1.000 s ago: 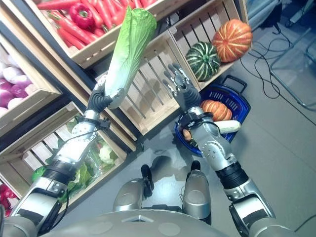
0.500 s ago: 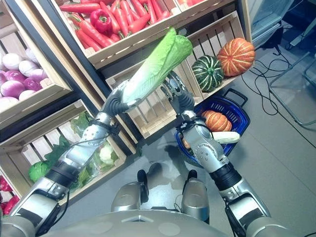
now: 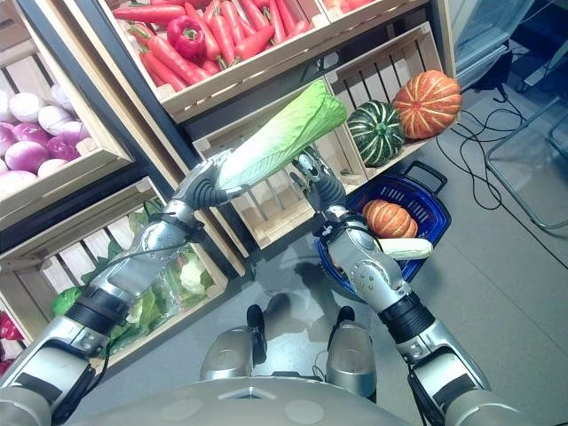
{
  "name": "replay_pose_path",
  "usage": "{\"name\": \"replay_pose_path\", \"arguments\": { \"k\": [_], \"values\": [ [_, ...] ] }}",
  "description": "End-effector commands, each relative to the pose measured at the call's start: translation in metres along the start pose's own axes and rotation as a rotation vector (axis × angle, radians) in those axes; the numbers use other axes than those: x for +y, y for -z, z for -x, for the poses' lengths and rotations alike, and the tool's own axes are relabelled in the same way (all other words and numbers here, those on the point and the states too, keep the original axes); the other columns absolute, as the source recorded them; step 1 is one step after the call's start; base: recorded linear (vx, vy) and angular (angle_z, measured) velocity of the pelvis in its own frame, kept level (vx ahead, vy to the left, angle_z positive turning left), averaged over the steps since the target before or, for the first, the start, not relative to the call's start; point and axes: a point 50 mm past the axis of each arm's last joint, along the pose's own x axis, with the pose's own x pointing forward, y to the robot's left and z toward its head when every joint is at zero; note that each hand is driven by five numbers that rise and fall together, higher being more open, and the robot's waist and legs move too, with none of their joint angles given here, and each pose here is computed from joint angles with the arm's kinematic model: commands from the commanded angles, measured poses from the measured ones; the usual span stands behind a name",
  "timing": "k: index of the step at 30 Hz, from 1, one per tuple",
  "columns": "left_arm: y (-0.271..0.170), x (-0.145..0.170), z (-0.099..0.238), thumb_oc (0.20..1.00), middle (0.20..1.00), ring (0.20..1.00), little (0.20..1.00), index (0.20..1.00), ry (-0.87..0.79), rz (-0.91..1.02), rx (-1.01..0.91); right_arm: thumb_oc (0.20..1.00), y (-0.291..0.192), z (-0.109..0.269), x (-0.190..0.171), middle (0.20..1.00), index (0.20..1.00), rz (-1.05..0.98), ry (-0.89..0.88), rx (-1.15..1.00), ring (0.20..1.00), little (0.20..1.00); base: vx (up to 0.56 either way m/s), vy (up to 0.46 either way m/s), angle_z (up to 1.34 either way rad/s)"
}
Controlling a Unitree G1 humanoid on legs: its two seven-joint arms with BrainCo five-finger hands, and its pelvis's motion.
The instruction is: Pick up fruits and vegetables into the basket
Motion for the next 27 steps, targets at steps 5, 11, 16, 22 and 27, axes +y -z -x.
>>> {"name": "replay_pose_path", "arguments": {
  "k": [5, 11, 16, 22, 27],
  "values": [
    [-0.063, 0.005, -0.016, 0.200, 0.200, 0.200, 0.200, 0.200, -0.027, -0.440, -0.341, 1.000, -0.013, -0.020, 0.046, 1.000, 1.000, -0.003, -0.067, -0.017, 1.000, 1.000, 0.00, 0.000, 0.00],
    [-0.068, 0.003, -0.016, 0.200, 0.200, 0.200, 0.200, 0.200, -0.074, -0.447, -0.358, 1.000, -0.011, -0.026, 0.040, 1.000, 1.000, -0.082, 0.008, 0.005, 1.000, 1.000, -0.01, -0.022, 0.02],
    [-0.079, -0.003, -0.015, 0.200, 0.200, 0.200, 0.200, 0.200, -0.084, -0.457, -0.415, 1.000, -0.011, -0.030, 0.044, 1.000, 1.000, -0.144, 0.022, -0.005, 1.000, 1.000, -0.01, -0.029, 0.00],
    [-0.082, -0.015, -0.011, 0.200, 0.200, 0.200, 0.200, 0.200, -0.027, -0.526, -0.443, 1.000, -0.015, -0.033, 0.044, 1.000, 1.000, -0.237, 0.053, -0.021, 1.000, 1.000, -0.01, -0.004, 0.06],
    [-0.084, -0.022, -0.005, 0.200, 0.200, 0.200, 0.200, 0.200, -0.031, -0.593, -0.495, 1.000, -0.024, -0.039, 0.038, 1.000, 1.000, -0.405, 0.096, -0.047, 1.000, 1.000, -0.01, -0.005, 0.02]
  ]
}}
